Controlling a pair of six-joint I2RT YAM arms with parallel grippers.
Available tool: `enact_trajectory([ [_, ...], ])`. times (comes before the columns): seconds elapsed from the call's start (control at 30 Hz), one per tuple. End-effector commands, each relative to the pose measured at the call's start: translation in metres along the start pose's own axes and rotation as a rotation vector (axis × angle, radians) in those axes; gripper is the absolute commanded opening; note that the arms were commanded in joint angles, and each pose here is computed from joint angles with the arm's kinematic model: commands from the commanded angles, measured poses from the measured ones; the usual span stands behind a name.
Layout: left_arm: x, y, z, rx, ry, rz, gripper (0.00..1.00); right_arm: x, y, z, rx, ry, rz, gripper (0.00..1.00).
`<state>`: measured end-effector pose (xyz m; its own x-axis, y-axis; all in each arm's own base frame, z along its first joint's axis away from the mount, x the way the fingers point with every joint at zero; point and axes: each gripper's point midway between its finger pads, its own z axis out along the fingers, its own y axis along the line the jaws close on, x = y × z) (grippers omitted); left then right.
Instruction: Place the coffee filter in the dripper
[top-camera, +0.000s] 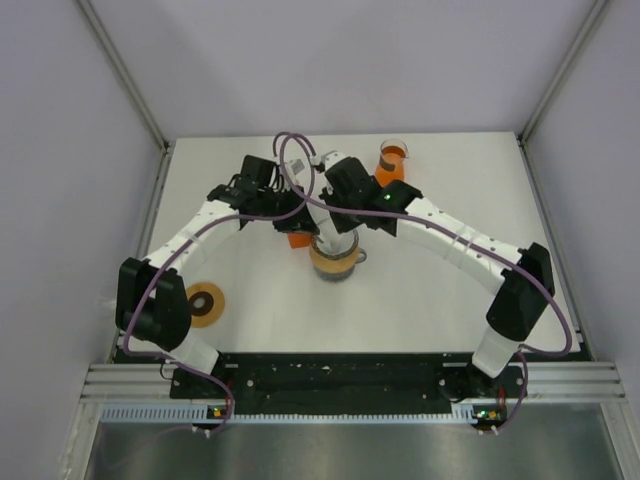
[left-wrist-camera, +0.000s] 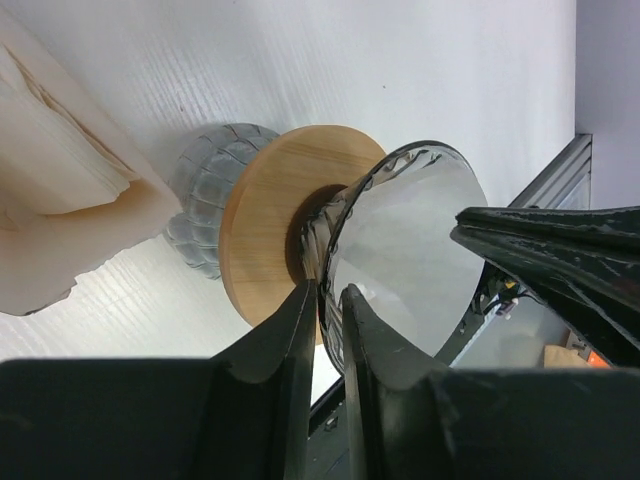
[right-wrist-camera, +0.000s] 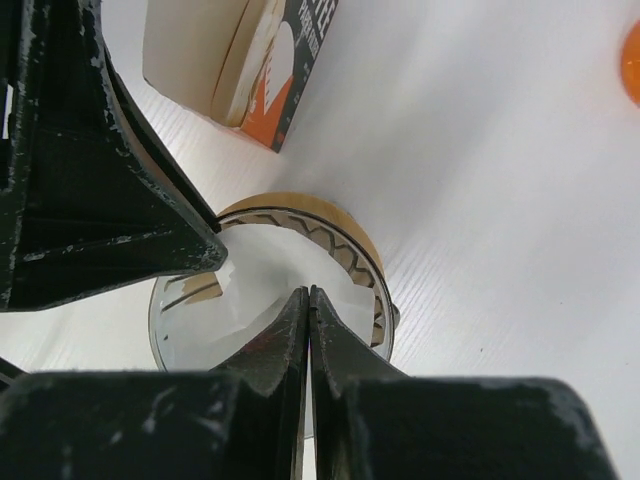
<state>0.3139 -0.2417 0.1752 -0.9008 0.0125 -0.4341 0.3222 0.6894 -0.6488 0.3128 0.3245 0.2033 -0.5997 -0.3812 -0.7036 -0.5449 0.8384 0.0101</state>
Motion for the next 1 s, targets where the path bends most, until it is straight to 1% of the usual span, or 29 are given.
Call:
enact_trajectory([
  [0.0, -0.016, -0.022, -0.014, 0.037, -0.050, 0.078, 0.24, -0.040, -0.001, -0.037, -0.041, -0.150, 0.006, 0.00],
  [0.13, -0.018, -0.022, -0.015, 0.031, -0.056, 0.089, 0.31, -0.039, -0.006, -0.039, -0.042, -0.150, 0.017, 0.00],
  [0.3, -0.020, -0.020, -0.019, 0.012, -0.066, 0.105, 0.35, -0.038, -0.008, -0.040, -0.051, -0.147, 0.024, 0.00],
  [0.47, -0.023, -0.023, -0.023, 0.005, -0.073, 0.127, 0.46, -0.039, -0.008, -0.041, -0.057, -0.150, 0.027, 0.00],
  [0.6, -0.029, -0.028, -0.029, 0.011, -0.087, 0.147, 0.52, -0.041, -0.007, -0.042, -0.072, -0.153, 0.030, 0.00],
  [0.77, -0.032, -0.031, -0.033, 0.010, -0.096, 0.167, 0.57, -0.043, -0.008, -0.044, -0.077, -0.158, 0.035, 0.00],
  [0.97, -0.042, -0.031, -0.041, 0.001, -0.125, 0.181, 0.59, -0.047, -0.014, -0.049, -0.077, -0.173, 0.057, 0.00],
])
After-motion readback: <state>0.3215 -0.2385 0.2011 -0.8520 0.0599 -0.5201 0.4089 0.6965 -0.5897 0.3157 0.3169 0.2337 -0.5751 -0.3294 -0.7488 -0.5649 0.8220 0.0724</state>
